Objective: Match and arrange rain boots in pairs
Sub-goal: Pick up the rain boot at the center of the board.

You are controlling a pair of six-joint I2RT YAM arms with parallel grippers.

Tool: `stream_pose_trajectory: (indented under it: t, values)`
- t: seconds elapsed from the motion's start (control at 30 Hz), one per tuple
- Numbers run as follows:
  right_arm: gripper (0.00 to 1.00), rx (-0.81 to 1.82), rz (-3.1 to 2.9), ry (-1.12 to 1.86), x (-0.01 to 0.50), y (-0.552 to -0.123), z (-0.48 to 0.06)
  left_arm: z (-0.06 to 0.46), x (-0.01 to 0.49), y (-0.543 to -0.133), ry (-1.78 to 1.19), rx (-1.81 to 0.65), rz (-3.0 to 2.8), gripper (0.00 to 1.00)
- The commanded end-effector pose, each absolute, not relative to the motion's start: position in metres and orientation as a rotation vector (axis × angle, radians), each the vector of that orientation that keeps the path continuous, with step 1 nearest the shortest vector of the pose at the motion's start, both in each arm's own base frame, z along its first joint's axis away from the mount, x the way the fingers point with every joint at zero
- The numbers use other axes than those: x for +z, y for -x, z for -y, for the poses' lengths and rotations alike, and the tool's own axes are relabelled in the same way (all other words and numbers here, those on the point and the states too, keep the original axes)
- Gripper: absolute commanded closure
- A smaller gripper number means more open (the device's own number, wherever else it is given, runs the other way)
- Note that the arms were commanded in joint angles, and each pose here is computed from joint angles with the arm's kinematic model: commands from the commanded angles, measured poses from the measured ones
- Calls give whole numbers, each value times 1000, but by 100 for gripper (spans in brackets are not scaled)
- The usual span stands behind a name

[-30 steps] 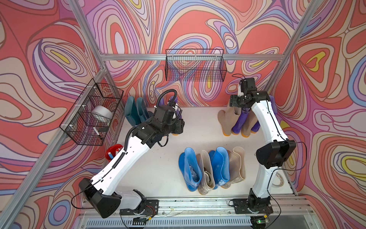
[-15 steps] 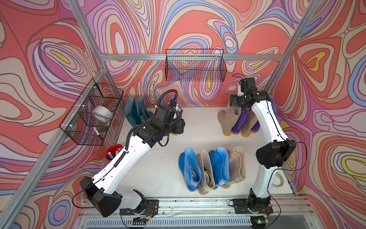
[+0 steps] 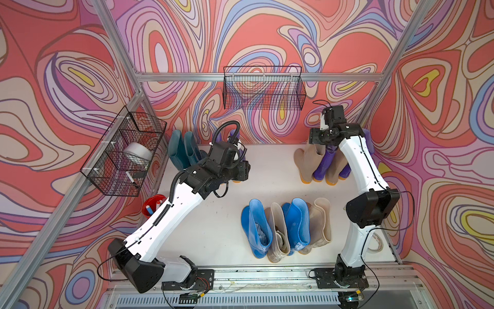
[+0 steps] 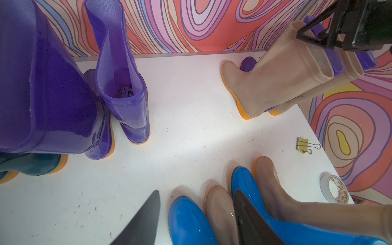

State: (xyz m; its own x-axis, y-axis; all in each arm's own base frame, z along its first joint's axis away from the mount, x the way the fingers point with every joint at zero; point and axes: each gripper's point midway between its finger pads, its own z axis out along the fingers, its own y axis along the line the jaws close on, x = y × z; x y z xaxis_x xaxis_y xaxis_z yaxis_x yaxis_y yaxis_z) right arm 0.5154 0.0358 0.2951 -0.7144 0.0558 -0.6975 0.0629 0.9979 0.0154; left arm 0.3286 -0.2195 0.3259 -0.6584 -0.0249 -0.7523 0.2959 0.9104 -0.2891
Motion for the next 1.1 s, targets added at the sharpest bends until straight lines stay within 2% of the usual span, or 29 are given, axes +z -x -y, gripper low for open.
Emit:
stream_pose_trajectory:
  t: [0.0, 0.2, 0.43, 0.6, 0.7, 0.87, 1.07]
  values:
    - [26, -4, -2373, -79, 289, -517, -37, 221, 333, -328, -183, -518, -2222, 42]
    - [27, -13, -2395, -94, 279, -516, -35, 223, 331, -329, -185, -525, -2230, 43]
    - [34, -12, -2406, -90, 275, -517, -36, 223, 329, -329, -187, -520, -2234, 43]
    - [51, 13, -2426, -86, 272, -521, -40, 219, 329, -327, -187, -505, -2234, 43]
    - [65, 42, -2434, -85, 268, -522, -44, 216, 329, -324, -188, -496, -2233, 43]
    - [99, 98, -2434, -77, 271, -525, -52, 208, 334, -319, -186, -474, -2218, 43]
    - [100, 256, -2369, -63, 300, -527, -72, 197, 338, -314, -193, -424, -2204, 43]
